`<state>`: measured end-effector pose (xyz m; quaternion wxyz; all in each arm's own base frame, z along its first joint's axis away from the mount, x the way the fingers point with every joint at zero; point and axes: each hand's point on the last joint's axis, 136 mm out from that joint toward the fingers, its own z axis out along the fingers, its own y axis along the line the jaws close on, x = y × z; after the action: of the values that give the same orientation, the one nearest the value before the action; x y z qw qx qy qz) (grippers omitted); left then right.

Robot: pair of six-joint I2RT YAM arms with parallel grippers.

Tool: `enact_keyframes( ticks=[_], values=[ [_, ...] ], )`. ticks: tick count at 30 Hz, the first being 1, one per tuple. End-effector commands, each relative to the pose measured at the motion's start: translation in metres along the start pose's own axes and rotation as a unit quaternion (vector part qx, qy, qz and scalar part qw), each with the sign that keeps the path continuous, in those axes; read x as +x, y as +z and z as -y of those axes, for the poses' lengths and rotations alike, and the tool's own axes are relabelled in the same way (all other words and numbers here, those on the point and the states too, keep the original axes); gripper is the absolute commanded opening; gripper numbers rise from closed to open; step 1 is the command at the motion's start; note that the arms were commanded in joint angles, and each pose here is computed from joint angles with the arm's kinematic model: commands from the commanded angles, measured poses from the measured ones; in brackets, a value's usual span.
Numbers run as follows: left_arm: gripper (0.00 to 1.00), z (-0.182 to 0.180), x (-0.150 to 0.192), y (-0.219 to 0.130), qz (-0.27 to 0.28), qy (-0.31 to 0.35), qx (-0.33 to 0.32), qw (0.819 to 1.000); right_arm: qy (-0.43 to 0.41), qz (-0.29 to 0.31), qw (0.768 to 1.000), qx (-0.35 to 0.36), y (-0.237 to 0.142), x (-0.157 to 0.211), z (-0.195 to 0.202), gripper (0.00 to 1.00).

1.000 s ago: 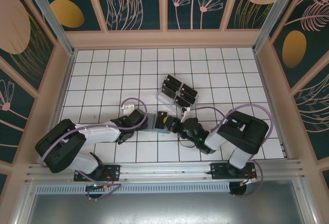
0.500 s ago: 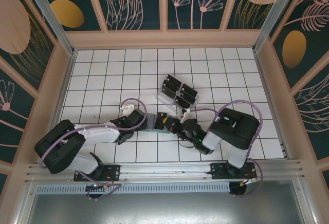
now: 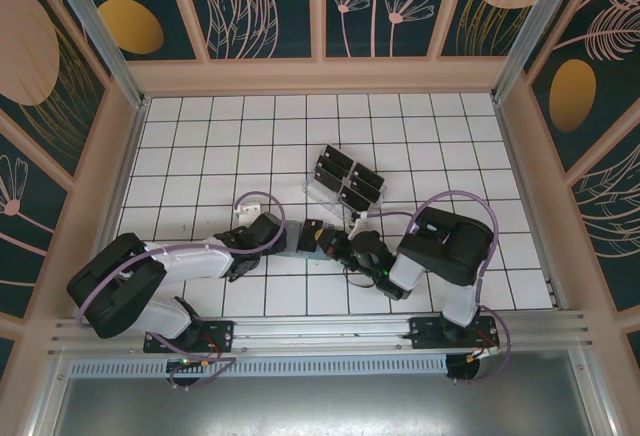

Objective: Put the credit cards into the card holder
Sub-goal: Insert the credit card into the card slot.

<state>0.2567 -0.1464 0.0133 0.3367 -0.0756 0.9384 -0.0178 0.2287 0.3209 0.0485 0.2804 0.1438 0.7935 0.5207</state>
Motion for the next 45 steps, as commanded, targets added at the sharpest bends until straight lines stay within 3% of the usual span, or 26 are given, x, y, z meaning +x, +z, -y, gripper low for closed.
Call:
enact_keyframes(
  ticks=[1, 45],
  values=[
    [0.99, -0.021, 0.02, 0.003, -0.03, 0.022, -0.031, 0.999, 0.007, 0.011, 1.0, -0.019, 0.004, -0.002, -0.009, 0.0],
    [0.99, -0.021, 0.02, 0.003, -0.027, 0.021, -0.03, 0.999, 0.044, -0.008, 0.998, 0.04, 0.004, 0.015, 0.018, 0.0]
  ],
)
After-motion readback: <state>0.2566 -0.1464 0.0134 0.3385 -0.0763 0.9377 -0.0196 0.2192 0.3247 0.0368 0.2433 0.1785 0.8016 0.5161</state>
